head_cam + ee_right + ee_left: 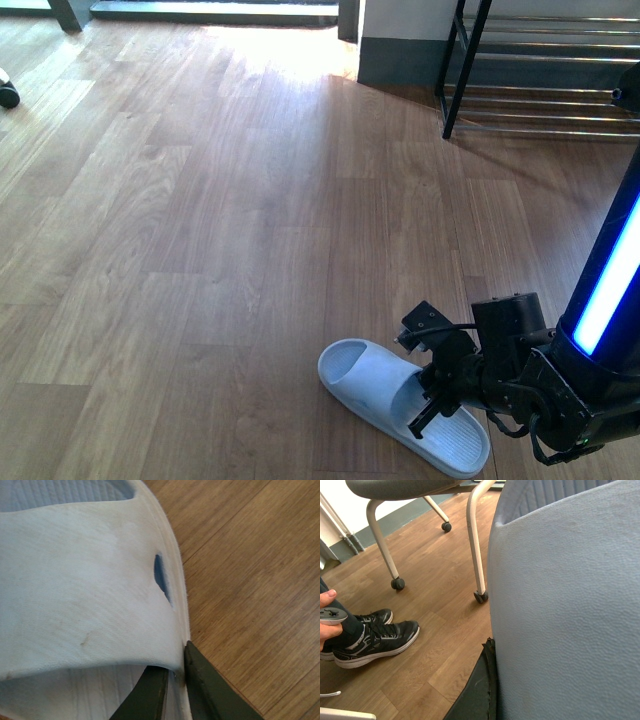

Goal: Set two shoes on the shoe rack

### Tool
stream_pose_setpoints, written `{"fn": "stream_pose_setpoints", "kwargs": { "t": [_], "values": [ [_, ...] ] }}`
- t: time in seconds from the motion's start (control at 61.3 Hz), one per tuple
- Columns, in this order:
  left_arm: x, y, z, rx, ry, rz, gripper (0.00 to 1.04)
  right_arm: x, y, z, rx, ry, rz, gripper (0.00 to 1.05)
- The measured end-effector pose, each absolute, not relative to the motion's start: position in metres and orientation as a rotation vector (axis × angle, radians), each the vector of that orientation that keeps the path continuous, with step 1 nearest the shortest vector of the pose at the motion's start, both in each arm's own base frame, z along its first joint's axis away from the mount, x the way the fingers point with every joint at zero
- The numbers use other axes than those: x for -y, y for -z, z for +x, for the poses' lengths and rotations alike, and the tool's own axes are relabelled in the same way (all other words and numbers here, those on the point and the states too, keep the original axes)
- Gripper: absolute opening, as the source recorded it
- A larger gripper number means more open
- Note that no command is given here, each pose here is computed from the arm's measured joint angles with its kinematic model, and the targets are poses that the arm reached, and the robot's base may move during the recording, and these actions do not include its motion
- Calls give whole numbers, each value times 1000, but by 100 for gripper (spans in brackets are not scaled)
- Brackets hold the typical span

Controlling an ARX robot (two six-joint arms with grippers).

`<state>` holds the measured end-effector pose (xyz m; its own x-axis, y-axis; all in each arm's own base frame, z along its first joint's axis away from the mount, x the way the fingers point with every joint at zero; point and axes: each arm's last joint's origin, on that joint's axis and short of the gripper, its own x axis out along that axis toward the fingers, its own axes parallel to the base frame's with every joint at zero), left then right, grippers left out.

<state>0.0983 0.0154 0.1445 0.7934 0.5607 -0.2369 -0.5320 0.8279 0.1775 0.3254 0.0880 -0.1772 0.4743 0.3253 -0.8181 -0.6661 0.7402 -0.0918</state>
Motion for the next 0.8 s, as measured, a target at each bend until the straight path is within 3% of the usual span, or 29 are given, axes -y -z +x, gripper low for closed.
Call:
{"fn": "stream_pose_setpoints", "kwargs": {
  "t": [0.033, 0.245, 0.44, 0.505, 0.62, 0.799],
  "values": [
    [-15, -145, 98, -287, -589, 104, 2, -88, 177, 325, -882, -624, -430, 1],
    [-15, -145, 98, -287, -589, 104, 2, -87, 174, 322, -877, -596, -418, 1],
    [-15, -145, 98, -287, -589, 104, 2, -84, 136, 316, -808, -596, -426, 1],
    [-15, -145, 98, -287, -588, 103, 2, -82, 111, 319, -760, -598, -422, 1],
    [-15, -145, 98, -287, -588, 103, 2, -89, 17, 322, -534, -568, -470, 1],
    [-15, -145, 98, -287, -589, 104, 2, -83, -88, 291, -320, -602, -447, 1]
  ]
}}
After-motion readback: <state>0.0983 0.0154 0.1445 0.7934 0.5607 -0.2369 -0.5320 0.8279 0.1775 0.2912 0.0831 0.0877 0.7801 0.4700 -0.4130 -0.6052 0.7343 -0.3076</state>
